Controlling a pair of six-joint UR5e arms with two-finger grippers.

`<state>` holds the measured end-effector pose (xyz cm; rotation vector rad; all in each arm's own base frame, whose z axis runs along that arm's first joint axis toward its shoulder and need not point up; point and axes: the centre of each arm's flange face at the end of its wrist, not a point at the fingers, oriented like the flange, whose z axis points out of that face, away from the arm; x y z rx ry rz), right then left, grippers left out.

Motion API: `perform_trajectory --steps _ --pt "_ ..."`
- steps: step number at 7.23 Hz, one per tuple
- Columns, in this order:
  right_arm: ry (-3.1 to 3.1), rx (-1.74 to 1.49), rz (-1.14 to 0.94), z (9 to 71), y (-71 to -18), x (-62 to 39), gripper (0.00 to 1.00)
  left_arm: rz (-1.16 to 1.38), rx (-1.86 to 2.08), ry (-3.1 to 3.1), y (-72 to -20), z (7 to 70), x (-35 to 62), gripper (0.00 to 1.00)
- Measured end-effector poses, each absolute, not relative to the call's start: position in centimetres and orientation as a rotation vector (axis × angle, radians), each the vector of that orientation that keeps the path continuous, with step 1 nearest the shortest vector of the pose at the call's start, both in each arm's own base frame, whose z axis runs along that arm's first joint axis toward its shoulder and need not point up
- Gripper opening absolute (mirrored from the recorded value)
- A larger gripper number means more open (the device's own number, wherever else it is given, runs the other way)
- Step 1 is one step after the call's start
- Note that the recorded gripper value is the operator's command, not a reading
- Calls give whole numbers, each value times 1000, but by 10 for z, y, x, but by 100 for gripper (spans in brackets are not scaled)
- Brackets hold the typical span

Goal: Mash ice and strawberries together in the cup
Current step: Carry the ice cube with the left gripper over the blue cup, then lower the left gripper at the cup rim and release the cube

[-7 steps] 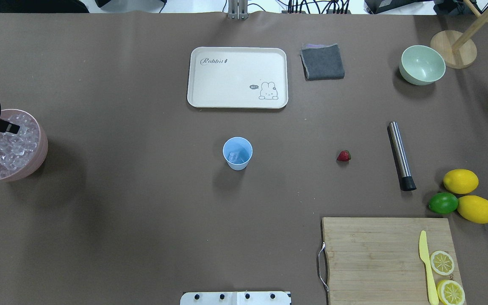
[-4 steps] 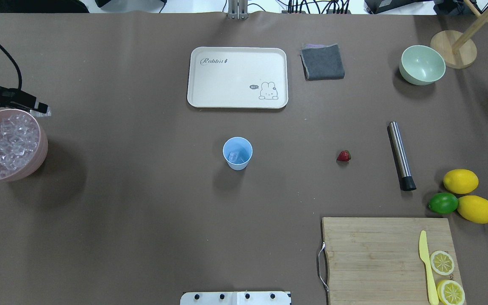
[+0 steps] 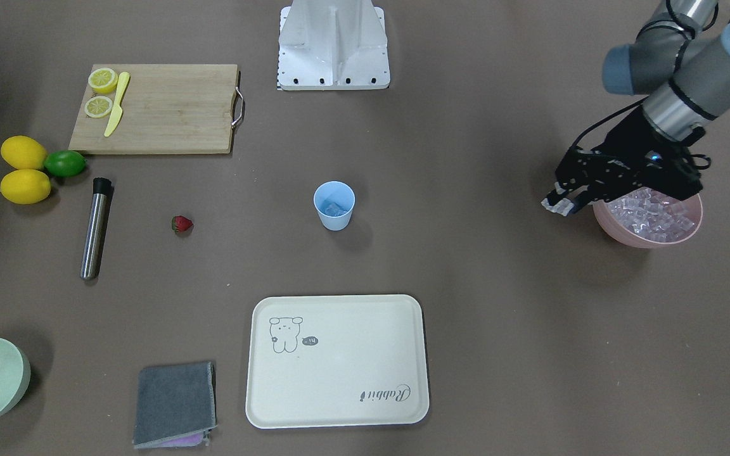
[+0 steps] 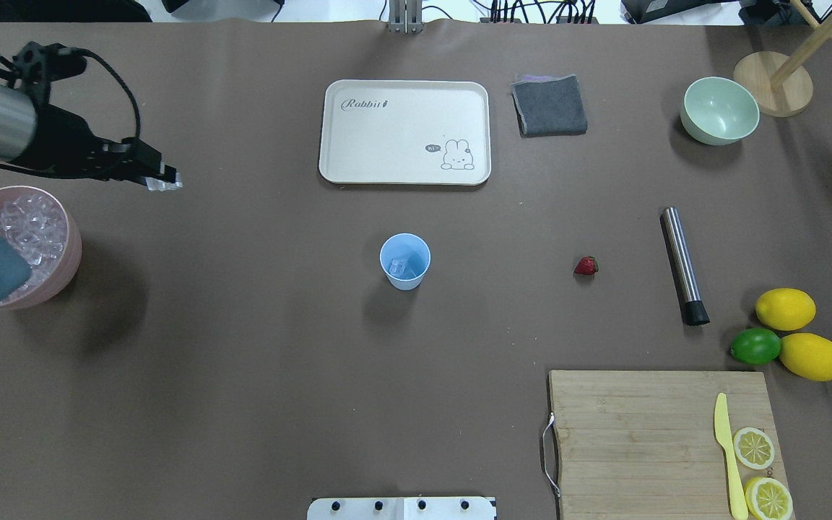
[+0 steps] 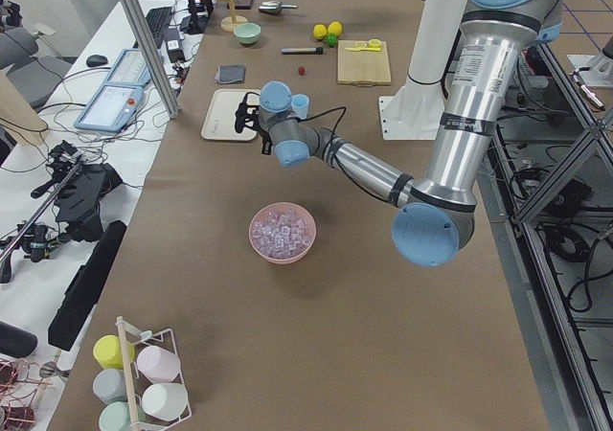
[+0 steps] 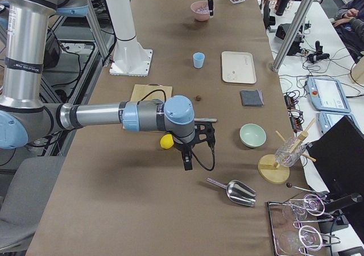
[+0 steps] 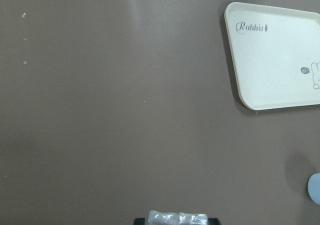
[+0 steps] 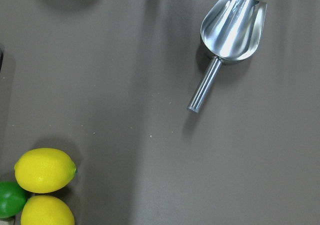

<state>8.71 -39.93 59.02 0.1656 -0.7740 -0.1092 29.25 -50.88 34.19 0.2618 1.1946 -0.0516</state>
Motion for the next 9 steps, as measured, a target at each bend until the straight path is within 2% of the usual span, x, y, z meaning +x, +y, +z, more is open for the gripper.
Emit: perform_trajectory --steps 5,9 --pt "-774 167 -111 590 -399 87 100 -214 249 1228 -456 229 466 0" --pt "-774 168 -112 590 -399 87 100 -291 239 1258 -409 181 527 0"
